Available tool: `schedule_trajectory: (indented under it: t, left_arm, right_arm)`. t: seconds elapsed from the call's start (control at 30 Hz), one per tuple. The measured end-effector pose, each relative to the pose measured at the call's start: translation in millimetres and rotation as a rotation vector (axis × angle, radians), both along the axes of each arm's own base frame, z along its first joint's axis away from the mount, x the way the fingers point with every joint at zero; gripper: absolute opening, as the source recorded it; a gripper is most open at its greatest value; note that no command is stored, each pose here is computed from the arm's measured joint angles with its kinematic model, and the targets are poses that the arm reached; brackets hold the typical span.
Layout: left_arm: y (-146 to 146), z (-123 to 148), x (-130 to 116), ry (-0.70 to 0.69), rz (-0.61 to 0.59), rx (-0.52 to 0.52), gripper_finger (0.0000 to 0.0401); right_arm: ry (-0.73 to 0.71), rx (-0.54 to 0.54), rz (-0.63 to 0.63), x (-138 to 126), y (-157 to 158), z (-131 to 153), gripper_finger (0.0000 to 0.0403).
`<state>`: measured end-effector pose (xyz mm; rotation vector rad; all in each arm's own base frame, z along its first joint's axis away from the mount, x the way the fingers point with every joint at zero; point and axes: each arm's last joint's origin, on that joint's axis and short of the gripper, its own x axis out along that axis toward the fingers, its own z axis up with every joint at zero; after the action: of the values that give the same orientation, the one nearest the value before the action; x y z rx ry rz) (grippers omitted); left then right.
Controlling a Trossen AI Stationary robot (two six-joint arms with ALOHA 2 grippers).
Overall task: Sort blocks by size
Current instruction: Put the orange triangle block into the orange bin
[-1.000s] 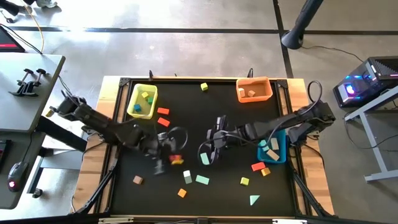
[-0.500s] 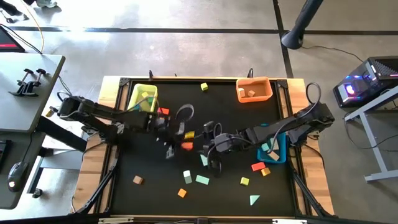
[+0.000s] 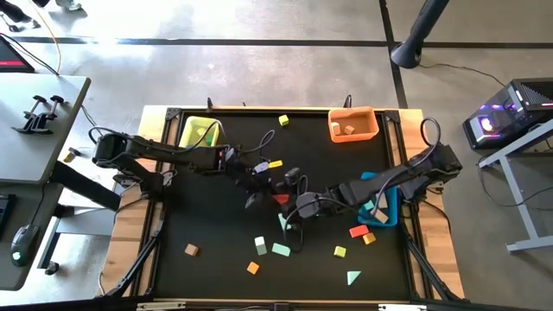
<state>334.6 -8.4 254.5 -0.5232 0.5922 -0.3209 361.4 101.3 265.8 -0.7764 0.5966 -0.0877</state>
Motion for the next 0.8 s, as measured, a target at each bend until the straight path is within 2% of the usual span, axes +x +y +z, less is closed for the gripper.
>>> schedule_trajectory:
  t: [0.37, 0.8]
  left_arm:
    - [0, 5, 1, -0.014, 0.029, -0.056, 0.0116]
    - [2, 8, 2, -0.008, 0.062, -0.103, 0.0122]
  right_arm:
    - [-0.033, 0.038, -0.013, -7, 15, 3, 0.0179]
    - [-0.097, 0.091, -0.095, -15, 35, 4, 0.0129]
